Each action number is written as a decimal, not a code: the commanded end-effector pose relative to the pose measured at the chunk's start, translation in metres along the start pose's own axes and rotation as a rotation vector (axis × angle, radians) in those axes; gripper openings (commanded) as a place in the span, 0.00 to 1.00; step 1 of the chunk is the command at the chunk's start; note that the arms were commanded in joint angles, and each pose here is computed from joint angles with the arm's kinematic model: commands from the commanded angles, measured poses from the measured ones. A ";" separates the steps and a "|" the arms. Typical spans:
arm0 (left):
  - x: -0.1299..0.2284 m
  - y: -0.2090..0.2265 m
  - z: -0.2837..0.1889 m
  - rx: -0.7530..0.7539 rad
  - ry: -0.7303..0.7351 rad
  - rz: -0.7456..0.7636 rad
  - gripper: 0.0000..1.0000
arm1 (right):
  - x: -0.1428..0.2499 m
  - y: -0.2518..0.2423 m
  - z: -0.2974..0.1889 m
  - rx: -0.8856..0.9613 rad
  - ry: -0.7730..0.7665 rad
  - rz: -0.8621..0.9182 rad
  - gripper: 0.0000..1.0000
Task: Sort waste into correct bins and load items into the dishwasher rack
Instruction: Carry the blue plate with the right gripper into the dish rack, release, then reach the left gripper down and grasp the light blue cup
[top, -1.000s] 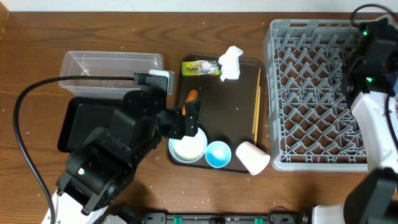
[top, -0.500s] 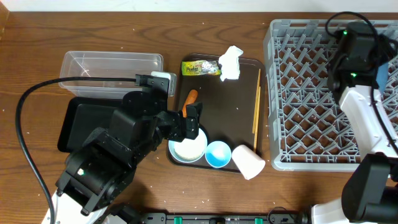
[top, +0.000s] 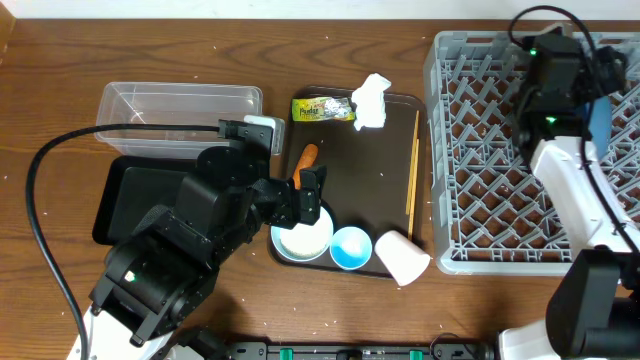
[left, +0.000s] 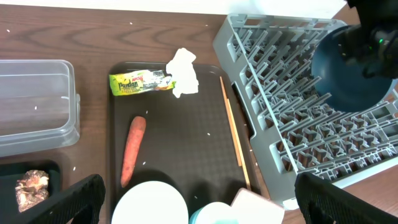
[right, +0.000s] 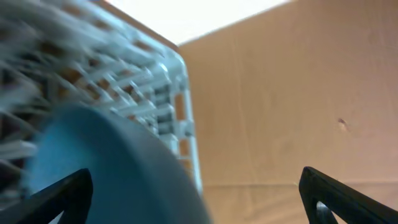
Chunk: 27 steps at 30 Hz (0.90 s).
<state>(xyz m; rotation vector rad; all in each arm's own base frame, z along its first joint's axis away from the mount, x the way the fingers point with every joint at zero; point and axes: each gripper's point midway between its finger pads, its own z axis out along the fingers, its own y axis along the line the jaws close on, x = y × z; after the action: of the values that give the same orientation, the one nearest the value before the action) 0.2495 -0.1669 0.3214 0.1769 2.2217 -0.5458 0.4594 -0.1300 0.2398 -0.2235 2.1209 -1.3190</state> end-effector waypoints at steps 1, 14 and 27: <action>-0.006 -0.003 -0.006 0.012 -0.022 0.009 0.98 | -0.025 -0.004 -0.022 -0.043 -0.097 0.134 0.99; -0.010 0.001 -0.006 -0.010 -0.042 0.017 0.98 | -0.050 0.074 -0.156 -0.640 -0.227 0.365 0.99; 0.008 0.015 -0.005 -0.076 0.035 0.115 0.98 | -0.005 0.150 -0.268 -1.364 0.036 0.384 0.88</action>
<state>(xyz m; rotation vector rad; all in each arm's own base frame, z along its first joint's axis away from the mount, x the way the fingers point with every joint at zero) 0.2452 -0.1588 0.3107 0.2580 2.2534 -0.4522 0.3466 0.1208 0.1901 -0.3078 2.5342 0.2604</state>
